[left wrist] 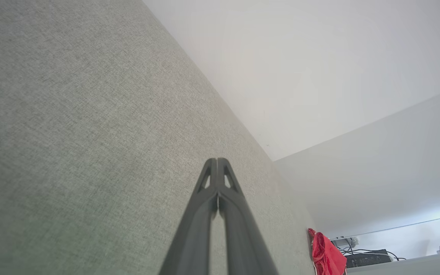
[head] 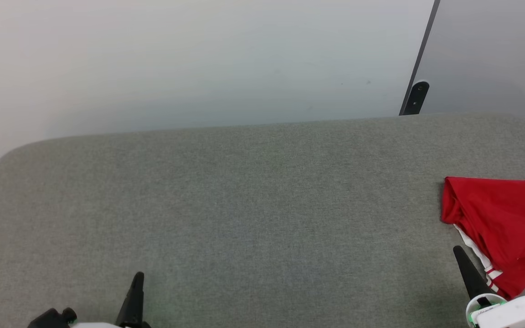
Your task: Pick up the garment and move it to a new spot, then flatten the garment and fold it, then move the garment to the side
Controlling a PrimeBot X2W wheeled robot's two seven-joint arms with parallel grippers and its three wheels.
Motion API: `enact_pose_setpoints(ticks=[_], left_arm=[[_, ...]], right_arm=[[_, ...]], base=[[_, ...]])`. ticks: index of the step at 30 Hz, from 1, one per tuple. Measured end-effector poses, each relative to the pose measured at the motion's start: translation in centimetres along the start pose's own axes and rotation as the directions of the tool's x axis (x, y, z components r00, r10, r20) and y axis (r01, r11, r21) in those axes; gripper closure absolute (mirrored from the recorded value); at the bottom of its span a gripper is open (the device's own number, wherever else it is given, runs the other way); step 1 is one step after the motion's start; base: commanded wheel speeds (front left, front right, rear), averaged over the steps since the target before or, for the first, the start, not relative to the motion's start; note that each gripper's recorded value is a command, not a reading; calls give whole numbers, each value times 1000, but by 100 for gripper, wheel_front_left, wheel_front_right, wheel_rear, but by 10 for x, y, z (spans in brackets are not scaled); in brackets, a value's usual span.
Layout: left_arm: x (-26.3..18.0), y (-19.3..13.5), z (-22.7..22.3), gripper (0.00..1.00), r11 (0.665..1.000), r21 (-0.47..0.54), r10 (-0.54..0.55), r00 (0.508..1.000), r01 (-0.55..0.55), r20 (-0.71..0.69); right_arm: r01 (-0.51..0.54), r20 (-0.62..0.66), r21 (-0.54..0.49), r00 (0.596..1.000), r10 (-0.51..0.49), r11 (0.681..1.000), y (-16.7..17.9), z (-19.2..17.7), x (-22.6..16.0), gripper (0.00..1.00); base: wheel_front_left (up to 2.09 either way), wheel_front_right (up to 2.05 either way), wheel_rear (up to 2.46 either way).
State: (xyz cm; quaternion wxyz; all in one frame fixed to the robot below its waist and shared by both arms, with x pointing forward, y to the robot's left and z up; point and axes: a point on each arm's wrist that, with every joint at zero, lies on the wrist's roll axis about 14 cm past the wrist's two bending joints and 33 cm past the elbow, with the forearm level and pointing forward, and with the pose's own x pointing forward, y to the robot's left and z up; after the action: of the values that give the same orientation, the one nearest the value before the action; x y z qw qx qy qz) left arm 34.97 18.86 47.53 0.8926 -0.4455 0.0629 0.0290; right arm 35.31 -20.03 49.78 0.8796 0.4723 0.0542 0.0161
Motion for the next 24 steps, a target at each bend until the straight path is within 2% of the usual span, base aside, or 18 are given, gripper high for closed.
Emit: enact_pose_setpoints(ticks=[12,24], left_arm=[[8,-3,4,100,991,-136,-14,1000,14,4],[15,-7,9,100,965,-259,-30,999,32,12]], right_arm=[[-18,27,123,1000,14,992,3,4,8,100],[-29,49,234,999,18,972,4,5,13,100]], base=[[0,0,0],[0,0,0]])
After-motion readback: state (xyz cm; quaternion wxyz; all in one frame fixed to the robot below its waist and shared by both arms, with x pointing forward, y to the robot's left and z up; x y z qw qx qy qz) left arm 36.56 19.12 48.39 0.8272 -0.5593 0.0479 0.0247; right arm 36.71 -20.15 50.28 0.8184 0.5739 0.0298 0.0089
